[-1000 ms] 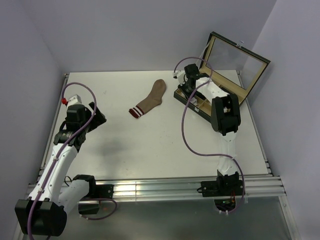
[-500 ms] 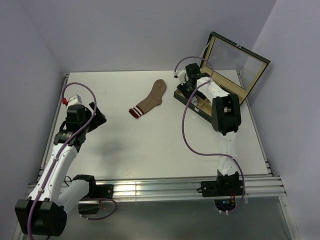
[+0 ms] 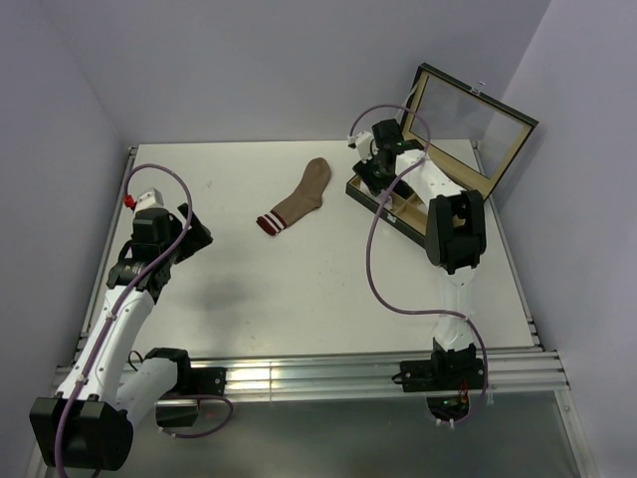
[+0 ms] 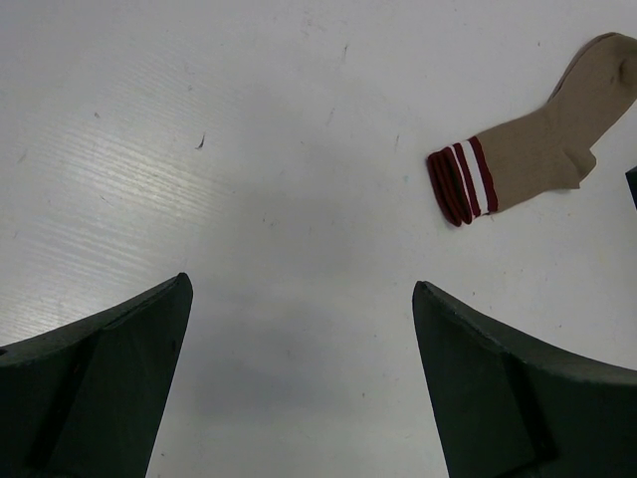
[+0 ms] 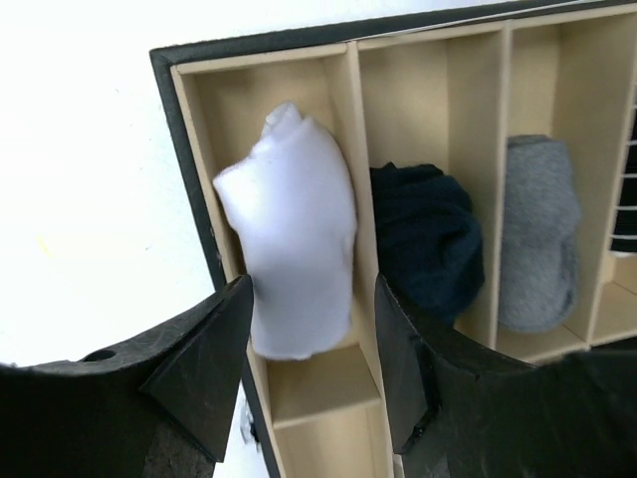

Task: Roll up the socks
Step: Place the sock in the storage box.

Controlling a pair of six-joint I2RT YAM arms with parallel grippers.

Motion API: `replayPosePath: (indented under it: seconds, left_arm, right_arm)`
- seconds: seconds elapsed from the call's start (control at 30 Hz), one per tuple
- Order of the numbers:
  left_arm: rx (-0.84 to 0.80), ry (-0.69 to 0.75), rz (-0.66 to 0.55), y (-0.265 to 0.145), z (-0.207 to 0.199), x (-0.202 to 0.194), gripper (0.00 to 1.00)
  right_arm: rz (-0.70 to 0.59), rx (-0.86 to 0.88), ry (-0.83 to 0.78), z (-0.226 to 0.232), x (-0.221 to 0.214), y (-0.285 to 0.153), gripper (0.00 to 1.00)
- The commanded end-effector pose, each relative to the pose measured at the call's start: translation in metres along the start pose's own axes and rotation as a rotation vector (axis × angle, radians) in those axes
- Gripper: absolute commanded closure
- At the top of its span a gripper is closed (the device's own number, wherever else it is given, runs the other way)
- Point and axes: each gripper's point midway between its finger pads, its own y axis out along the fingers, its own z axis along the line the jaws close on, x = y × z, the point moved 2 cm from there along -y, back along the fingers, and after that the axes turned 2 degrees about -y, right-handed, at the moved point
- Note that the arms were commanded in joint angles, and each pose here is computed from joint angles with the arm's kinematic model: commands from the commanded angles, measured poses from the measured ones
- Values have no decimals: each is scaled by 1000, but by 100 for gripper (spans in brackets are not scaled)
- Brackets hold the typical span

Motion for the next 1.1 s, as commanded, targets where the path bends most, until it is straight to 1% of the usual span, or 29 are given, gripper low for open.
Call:
replayPosePath:
  seconds: [0.0, 0.1, 0.17, 0.23, 0.27, 0.3, 0.33, 0.37, 0.4, 0.47, 0.5, 0.57, 0.7, 0.87, 0.97, 1.0, 1.03, 1.07]
  left_arm:
    - [-23, 12, -13, -1, -2, 2, 3]
    - [-23, 12, -13, 0, -2, 2, 3]
    - [-25, 11, -13, -1, -2, 2, 3]
    - [-25, 12, -11, -1, -2, 1, 3]
    - [-25, 12, -11, -1, -2, 1, 3]
    - [-30, 11, -15, -1, -3, 2, 3]
    - [-28, 10, -13, -1, -2, 1, 3]
    - [-29, 11, -11, -1, -2, 1, 3]
    - [-29, 10, -12, -1, -3, 1, 3]
    - [-32, 11, -10, -1, -3, 1, 3]
    - [-34, 11, -11, -1, -3, 1, 3]
    - [-35, 11, -10, -1, -3, 1, 3]
    - [-50, 13, -2, 0, -5, -1, 3]
    - [-90, 15, 10, 0, -12, -3, 4]
    - [-103, 16, 9, 0, -13, -3, 4]
    - [-108, 14, 10, 0, -14, -4, 4]
    - [-118, 15, 11, 0, -16, -4, 4]
    - [-121, 15, 11, 0, -16, -4, 4]
  right_arm:
    - [-57, -33, 11, -6, 17, -35, 41]
    - [-71, -49, 24, -8, 19, -43, 41]
    - [-101, -60, 33, -10, 25, -48, 42]
    - [-137, -61, 50, -10, 31, -52, 47]
    - [-147, -57, 57, -10, 32, -52, 51]
    - [-155, -58, 72, -12, 33, -52, 57]
    - [-154, -47, 77, -10, 33, -48, 60]
    - [-147, -41, 83, -9, 32, -44, 63]
    - [-143, -38, 91, -9, 32, -40, 69]
    - [-106, -32, 95, -7, 24, -25, 72]
    - [-89, -29, 101, -5, 20, -19, 78]
    - [-61, -13, 111, -2, 10, -5, 81]
    - [-39, 15, 138, 2, -3, 8, 83]
    - [-41, -2, 161, -4, -3, 7, 83]
    - [-73, -14, 180, -8, 8, -10, 83]
    - [-101, -14, 184, -9, 16, -21, 82]
    - [-160, -10, 189, -10, 30, -41, 81]
    - [-196, -7, 213, -9, 37, -55, 73]
